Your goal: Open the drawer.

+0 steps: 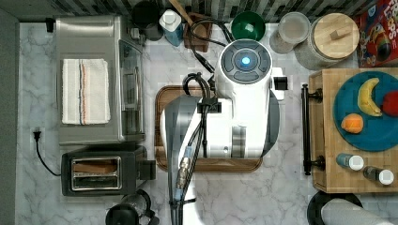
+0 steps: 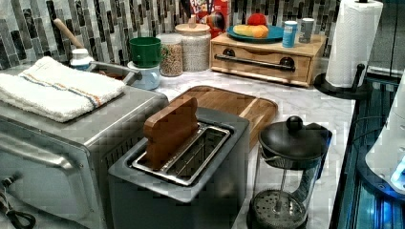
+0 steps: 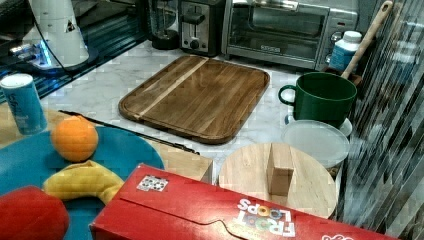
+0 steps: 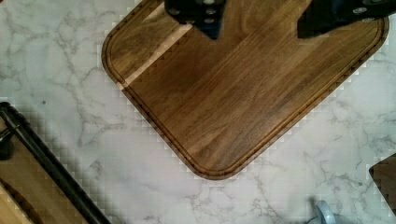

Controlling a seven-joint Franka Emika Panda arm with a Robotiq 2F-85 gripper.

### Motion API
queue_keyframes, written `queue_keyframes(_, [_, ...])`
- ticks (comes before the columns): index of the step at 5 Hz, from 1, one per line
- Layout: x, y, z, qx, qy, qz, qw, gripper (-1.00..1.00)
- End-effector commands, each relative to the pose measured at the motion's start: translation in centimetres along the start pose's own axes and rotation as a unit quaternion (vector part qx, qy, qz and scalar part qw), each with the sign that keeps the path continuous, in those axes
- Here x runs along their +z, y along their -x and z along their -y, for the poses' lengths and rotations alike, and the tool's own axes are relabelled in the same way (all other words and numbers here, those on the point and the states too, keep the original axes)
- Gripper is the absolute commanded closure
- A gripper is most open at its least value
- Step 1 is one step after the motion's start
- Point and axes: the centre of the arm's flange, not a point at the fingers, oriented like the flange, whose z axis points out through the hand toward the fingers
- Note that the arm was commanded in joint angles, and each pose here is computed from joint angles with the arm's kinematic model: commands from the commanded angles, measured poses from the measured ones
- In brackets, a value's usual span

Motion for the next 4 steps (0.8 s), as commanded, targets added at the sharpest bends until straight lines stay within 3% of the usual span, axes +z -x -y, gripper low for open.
queue_keyframes(1, [0.1, 0.4, 0.5, -0.007, 0.001, 0.000, 1.000, -1.00])
queue_keyframes(2, [-0.2, 0.6, 0.8, -0.001, 0.009, 0.001, 1.000, -1.00])
queue_keyframes(4, [1.4, -0.4, -3.1, -0.130, 0.016, 0.023, 0.991, -1.00])
